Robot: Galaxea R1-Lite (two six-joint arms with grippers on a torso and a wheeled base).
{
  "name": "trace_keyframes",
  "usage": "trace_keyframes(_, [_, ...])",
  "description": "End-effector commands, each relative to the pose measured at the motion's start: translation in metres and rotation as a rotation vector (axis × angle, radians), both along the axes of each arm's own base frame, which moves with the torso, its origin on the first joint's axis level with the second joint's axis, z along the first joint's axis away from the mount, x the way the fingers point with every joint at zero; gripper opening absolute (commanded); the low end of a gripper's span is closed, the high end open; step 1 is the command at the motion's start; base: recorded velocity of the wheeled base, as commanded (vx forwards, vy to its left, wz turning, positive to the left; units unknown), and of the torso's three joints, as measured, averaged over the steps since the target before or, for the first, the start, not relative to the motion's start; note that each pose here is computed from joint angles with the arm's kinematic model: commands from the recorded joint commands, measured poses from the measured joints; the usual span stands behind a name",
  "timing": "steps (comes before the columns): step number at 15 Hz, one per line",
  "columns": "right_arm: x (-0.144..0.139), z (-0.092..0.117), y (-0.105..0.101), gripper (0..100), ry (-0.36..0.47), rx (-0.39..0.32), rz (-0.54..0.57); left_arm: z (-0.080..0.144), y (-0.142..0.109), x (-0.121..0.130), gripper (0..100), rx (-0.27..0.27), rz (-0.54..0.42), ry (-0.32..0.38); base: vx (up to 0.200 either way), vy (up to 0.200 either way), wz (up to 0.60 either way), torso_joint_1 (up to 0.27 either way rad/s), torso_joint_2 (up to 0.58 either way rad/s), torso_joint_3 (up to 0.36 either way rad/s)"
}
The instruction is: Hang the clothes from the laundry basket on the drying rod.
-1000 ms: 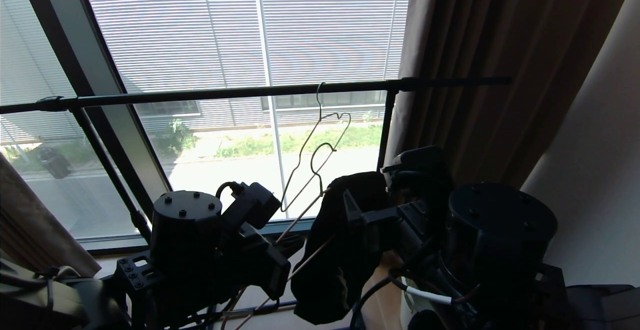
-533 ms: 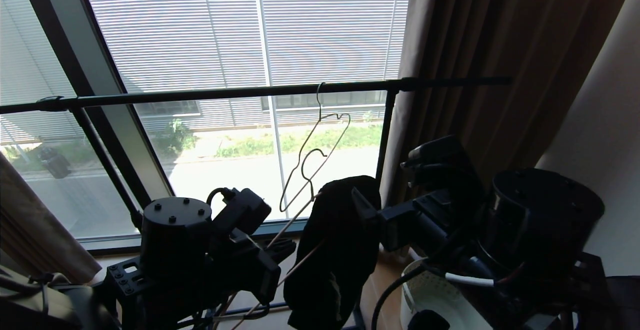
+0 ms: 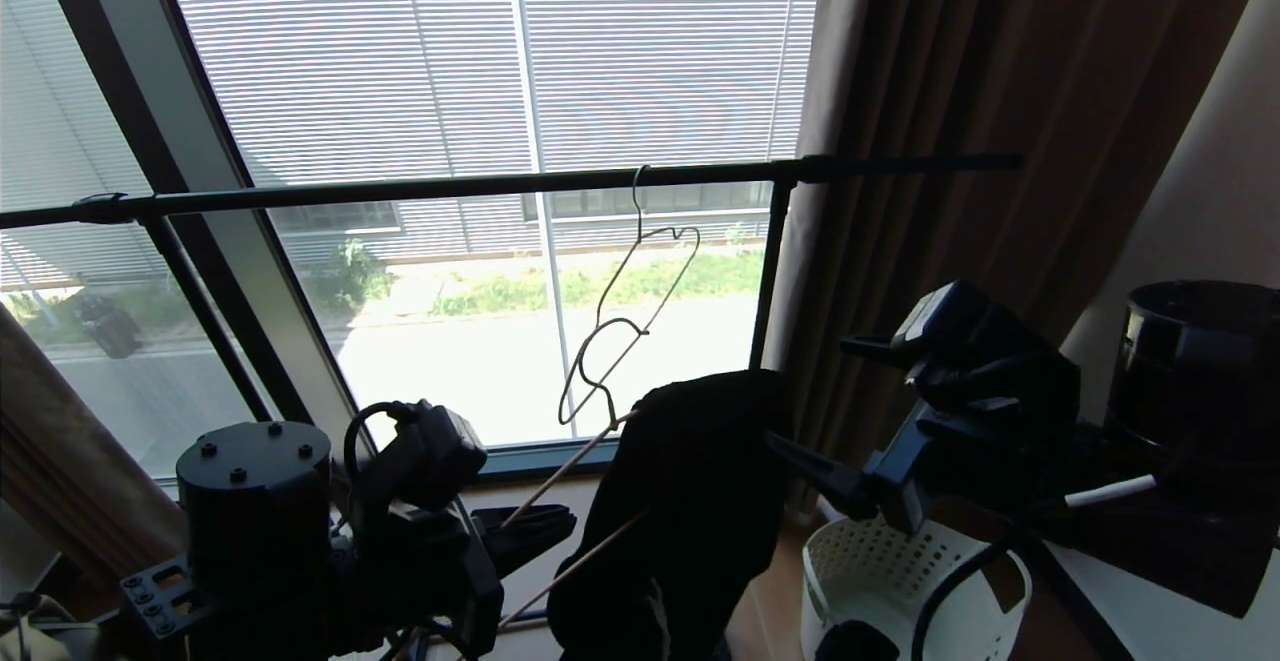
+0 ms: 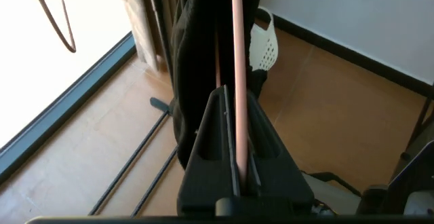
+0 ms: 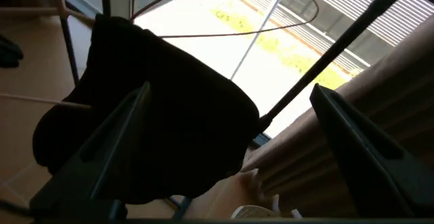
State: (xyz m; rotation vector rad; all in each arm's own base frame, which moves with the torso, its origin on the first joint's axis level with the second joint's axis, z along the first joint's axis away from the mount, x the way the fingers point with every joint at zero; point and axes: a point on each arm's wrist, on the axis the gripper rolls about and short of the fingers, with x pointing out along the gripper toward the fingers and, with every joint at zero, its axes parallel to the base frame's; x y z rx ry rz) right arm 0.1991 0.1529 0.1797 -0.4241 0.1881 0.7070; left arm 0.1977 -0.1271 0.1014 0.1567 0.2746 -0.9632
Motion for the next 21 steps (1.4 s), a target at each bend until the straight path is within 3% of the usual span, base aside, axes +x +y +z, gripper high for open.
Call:
trace_keyframes(1, [0.012,0.035,-0.011,100,0.010,-0.035,0.134,-0.007,0.006,-0.002,0,0.019,-0.007,0.012,0.000,0.000,0.00,0.000,0.00,0.000])
trace_keyframes(4, [0.029,0.049,-0.017,100,0.086,-0.160,0.271,-0.006,0.004,-0.001,0,0.012,-0.067,-0.001,0.000,0.000,0.00,0.000,0.00,0.000])
trace_keyframes(5, [0.029,0.049,-0.017,100,0.086,-0.160,0.271,-0.006,0.004,-0.001,0,0.012,-0.067,-0.001,0.000,0.000,0.00,0.000,0.00,0.000])
trace_keyframes(6, [0.041,0.047,-0.027,100,0.076,-0.244,0.336,-0.006,0.003,-0.001,0,0.010,-0.078,-0.003,0.000,0.000,0.00,0.000,0.00,0.000])
trace_keyframes(8, [0.054,0.046,-0.032,100,0.054,-0.314,0.407,-0.004,0.000,-0.001,0,0.005,-0.089,-0.012,0.000,0.000,0.00,0.000,0.00,0.000])
trace_keyframes(12, [0.074,0.047,-0.022,100,0.127,-0.369,0.525,-0.004,-0.010,-0.001,0,0.004,-0.125,-0.019,0.000,0.000,0.00,0.000,0.00,0.000])
trace_keyframes(16, [0.083,0.040,-0.009,100,0.288,-0.416,0.646,0.000,-0.020,0.004,0,-0.010,-0.152,-0.043,0.000,0.000,0.00,0.000,0.00,0.000])
trace_keyframes(21, [0.087,0.040,0.008,100,0.272,-0.406,0.699,0.003,-0.027,0.005,0,-0.018,-0.170,-0.056,0.000,0.000,0.00,0.000,0.00,0.000])
